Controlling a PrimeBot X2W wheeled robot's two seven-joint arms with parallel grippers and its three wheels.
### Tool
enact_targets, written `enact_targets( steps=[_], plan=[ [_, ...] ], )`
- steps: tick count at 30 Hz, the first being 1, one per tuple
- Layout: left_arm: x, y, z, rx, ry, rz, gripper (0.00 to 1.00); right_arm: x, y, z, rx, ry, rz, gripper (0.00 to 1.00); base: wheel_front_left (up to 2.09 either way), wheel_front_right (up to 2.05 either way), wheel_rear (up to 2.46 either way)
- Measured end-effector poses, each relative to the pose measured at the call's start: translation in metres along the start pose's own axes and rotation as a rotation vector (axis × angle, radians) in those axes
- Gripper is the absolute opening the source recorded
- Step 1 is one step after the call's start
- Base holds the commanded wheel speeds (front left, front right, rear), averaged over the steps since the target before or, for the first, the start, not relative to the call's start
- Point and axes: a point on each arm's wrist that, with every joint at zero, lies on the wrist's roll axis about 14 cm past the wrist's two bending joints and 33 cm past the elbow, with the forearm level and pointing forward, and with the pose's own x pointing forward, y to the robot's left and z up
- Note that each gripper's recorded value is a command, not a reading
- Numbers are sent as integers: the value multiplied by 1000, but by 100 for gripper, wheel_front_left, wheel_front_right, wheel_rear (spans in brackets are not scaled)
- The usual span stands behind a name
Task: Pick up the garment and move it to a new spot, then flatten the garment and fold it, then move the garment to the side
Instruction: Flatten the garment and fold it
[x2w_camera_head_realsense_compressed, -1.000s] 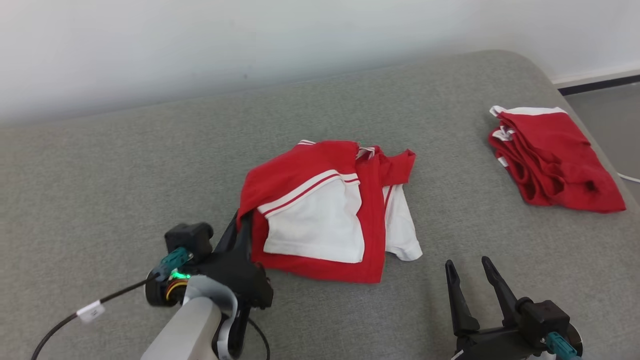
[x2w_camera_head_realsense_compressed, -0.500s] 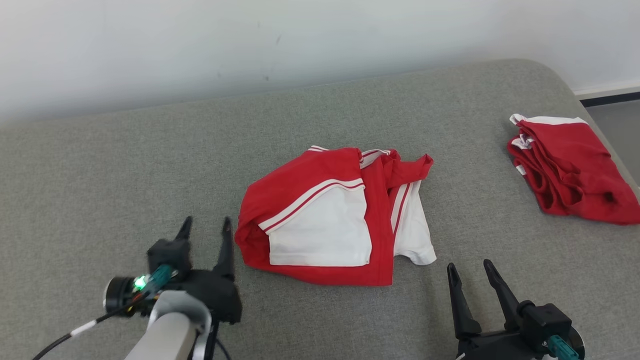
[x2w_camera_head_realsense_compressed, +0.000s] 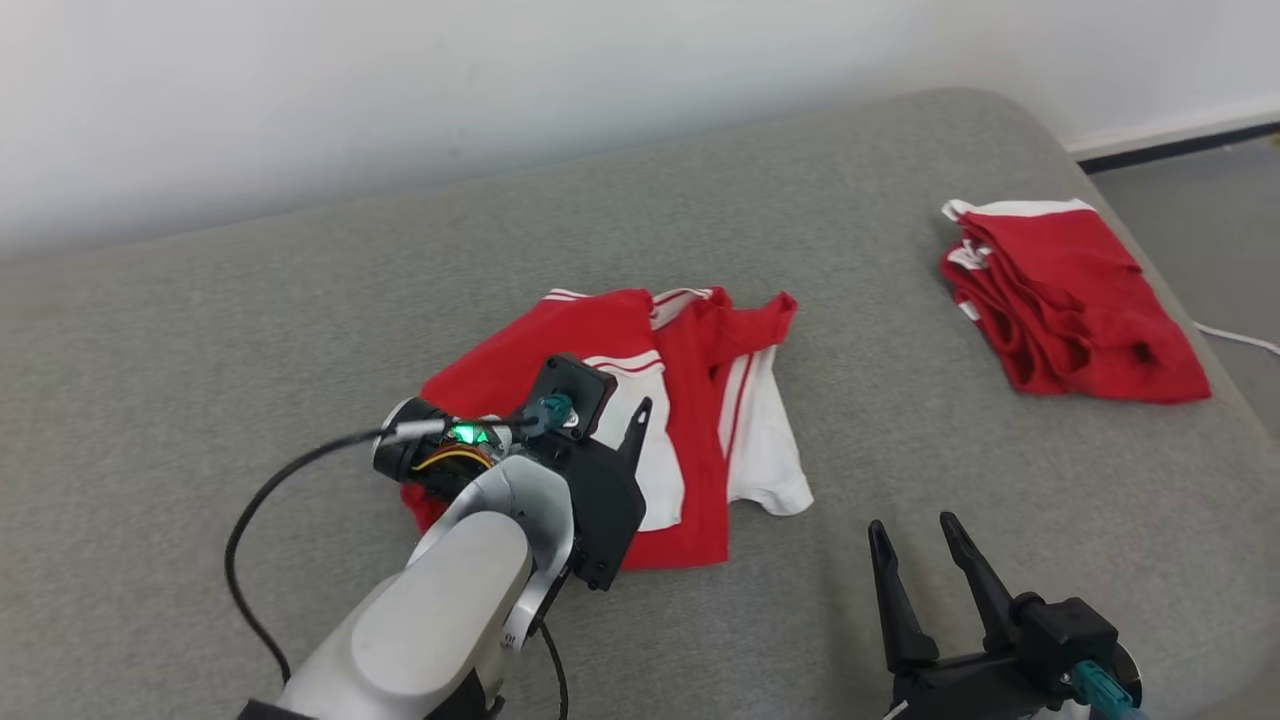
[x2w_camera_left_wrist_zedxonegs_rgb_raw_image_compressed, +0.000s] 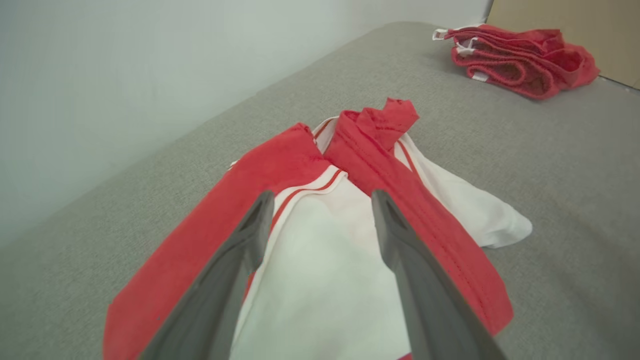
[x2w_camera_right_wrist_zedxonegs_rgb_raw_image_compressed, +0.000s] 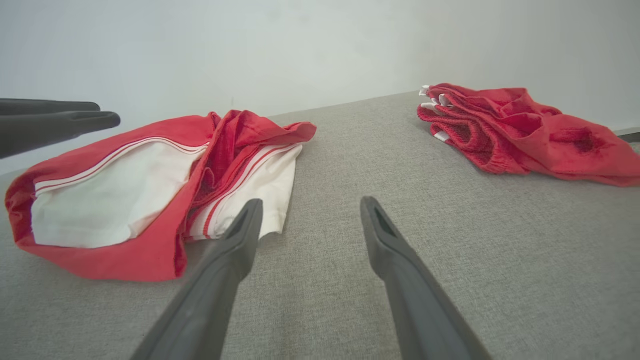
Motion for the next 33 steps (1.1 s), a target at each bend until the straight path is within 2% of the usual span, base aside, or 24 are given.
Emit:
enact_targets(
  steps=[5,11,19,24,32,33],
  plan=[
    [22,-11,-17,26,148,-29,100,-12,-19,-2,7,9,-67,100,0,0,0],
    [46,-21,-23,45,240,-45,100,-26,-38,-7,12,27,-139,100,0,0,0],
    [67,-12,-48,148,356,-11,100,-33,-56,-6,12,31,-207,100,0,0,0],
    [69,3,-59,167,403,20,100,-35,-62,-9,10,41,-230,100,0,0,0],
    [56,31,-62,183,422,78,100,-22,-47,-10,20,38,-178,100,0,0,0],
    [54,34,-63,181,424,84,85,-20,-44,-11,21,38,-167,100,0,0,0]
  ],
)
